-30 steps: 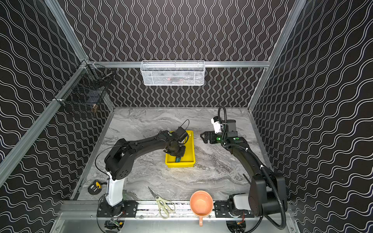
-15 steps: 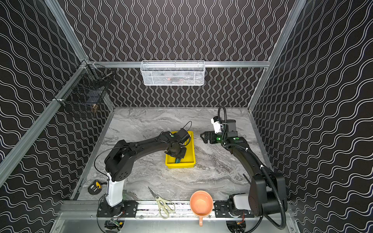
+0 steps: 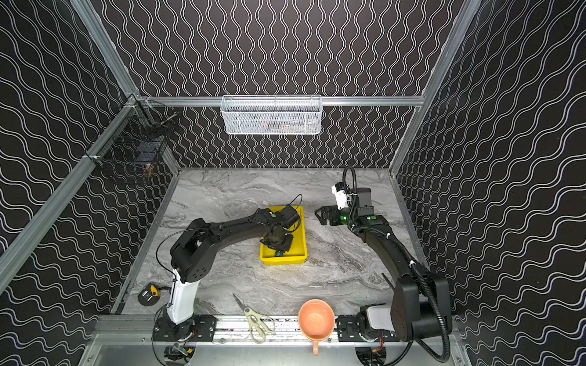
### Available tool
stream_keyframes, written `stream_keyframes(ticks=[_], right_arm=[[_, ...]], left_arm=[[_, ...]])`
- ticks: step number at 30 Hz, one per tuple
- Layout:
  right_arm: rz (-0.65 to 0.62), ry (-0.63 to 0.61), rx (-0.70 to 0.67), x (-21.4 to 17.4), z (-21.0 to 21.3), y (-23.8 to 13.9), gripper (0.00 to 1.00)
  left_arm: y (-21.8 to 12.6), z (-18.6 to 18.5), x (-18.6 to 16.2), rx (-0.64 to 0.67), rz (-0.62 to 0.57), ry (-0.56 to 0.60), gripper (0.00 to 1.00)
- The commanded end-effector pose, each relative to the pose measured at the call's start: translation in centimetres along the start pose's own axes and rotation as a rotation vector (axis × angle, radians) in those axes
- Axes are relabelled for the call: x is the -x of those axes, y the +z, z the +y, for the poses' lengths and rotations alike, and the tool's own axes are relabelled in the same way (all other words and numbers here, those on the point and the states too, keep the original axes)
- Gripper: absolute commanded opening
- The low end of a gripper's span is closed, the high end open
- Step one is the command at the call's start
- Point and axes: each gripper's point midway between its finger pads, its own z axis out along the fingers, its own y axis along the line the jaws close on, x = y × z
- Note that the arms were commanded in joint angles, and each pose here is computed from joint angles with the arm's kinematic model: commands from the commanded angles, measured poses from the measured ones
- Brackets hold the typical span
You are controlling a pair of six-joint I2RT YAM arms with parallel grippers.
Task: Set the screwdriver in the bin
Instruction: 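Lower the screwdriver into the bin and open the left gripper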
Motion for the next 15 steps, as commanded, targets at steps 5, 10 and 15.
stream_keyframes(ticks=[5,10,15], right_arm=[[-0.006,-0.01,0.005,0.3,0.2,-0.1,1.0],[-0.008,-0.011,0.004,0.3,0.2,-0.2,1.0],[-0.017,-0.015,0.003,0.6,0.3,-0.5,1.0]], left_arm=[[0.0,-0.1,0.6,0.006,-0.018,0.015,0.31],[-1.1,-0.1,1.2,0.009,-0.042,0.02,0.37],[-3.3,-0.3,2.3,0.004,-0.093,0.032,0.53]])
